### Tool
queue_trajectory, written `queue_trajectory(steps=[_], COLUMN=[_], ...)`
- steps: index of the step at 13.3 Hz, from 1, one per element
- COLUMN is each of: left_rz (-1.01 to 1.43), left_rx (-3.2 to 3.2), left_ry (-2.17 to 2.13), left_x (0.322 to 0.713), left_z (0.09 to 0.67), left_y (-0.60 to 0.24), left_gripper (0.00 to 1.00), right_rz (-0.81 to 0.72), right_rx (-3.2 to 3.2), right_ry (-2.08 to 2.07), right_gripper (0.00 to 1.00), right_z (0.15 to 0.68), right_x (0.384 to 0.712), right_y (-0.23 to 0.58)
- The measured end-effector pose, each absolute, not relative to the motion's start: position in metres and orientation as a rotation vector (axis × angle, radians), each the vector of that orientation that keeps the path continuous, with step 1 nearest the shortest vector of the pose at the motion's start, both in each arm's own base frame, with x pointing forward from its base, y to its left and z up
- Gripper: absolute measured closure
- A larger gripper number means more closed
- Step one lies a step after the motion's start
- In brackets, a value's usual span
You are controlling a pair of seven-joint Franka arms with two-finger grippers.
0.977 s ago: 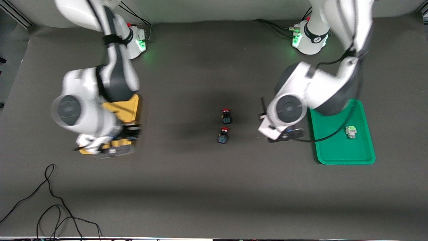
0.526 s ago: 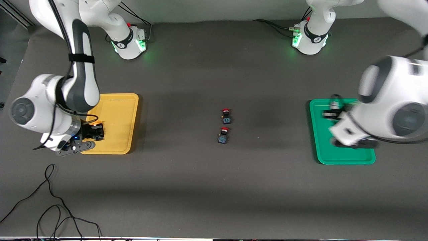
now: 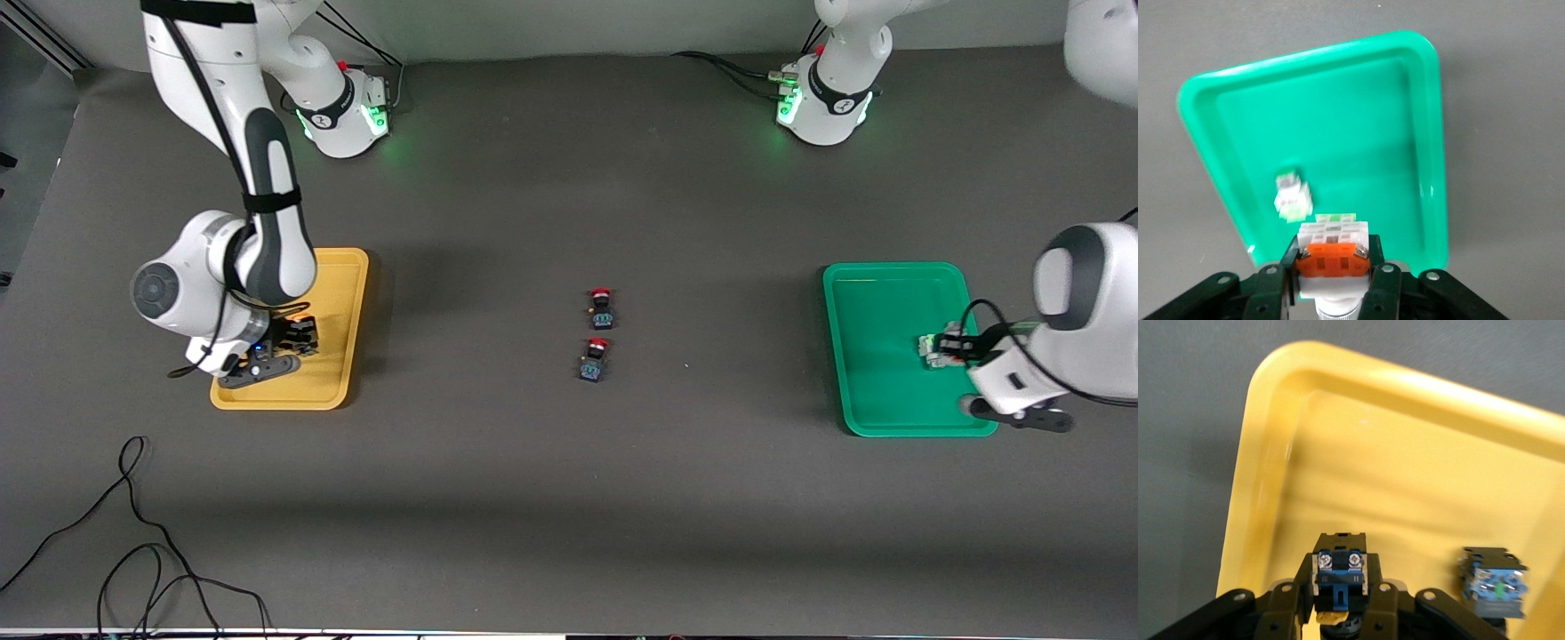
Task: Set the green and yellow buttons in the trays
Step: 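Lower and release both buttons into their trays with both grippers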
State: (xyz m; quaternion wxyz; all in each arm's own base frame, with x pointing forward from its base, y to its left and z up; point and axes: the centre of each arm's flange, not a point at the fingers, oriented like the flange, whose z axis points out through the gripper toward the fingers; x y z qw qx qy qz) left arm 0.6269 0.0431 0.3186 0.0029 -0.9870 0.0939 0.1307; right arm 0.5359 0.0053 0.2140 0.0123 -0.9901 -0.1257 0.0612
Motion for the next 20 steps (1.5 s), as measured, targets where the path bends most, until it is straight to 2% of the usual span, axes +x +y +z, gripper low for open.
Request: queue_trajectory(steps=[2,5,7,11,12,15,17,20], left_rz=[0.316,0.162,0.115,0.12,0.12,0.13,0.177,0.329], left_rx=[-3.109,-3.134,-3.146,-3.152,-3.152,-3.147,-3.129,-3.095], left_ry=[0.315,0.323,0.322,0.302,0.302,0.307,0.305,0.282], left_x=[0.61,0.575,0.553,0.544,0.544,0.548,0.559,0.585], left_z=[0.275,0.218,0.193,0.187,0.187,0.196,0.228,0.343], left_y=[0.038,0.036,0.034,0.041,0.041,0.04,0.042,0.039], left_gripper=[0.59,0.59,0.59,0.59,0.55,0.24,0.02,0.0], right_rz=[0.21,0.209,0.204,0.227,0.24,0.289,0.313,0.318], right_rx=[-3.089,-3.065,-3.03,-2.964,-2.963,-2.989,-3.005,-3.045], right_ry=[-0.403,-0.394,-0.383,-0.405,-0.406,-0.42,-0.426,-0.429], right_gripper=[0.55,0.23,0.03,0.0,0.0,0.0,0.0,0.0], right_z=[0.207,0.216,0.245,0.347,0.371,0.435,0.464,0.488], right_x=[0.535,0.542,0.56,0.6,0.606,0.618,0.62,0.621], right_y=[0.01,0.014,0.016,0.009,0.011,0.028,0.038,0.042])
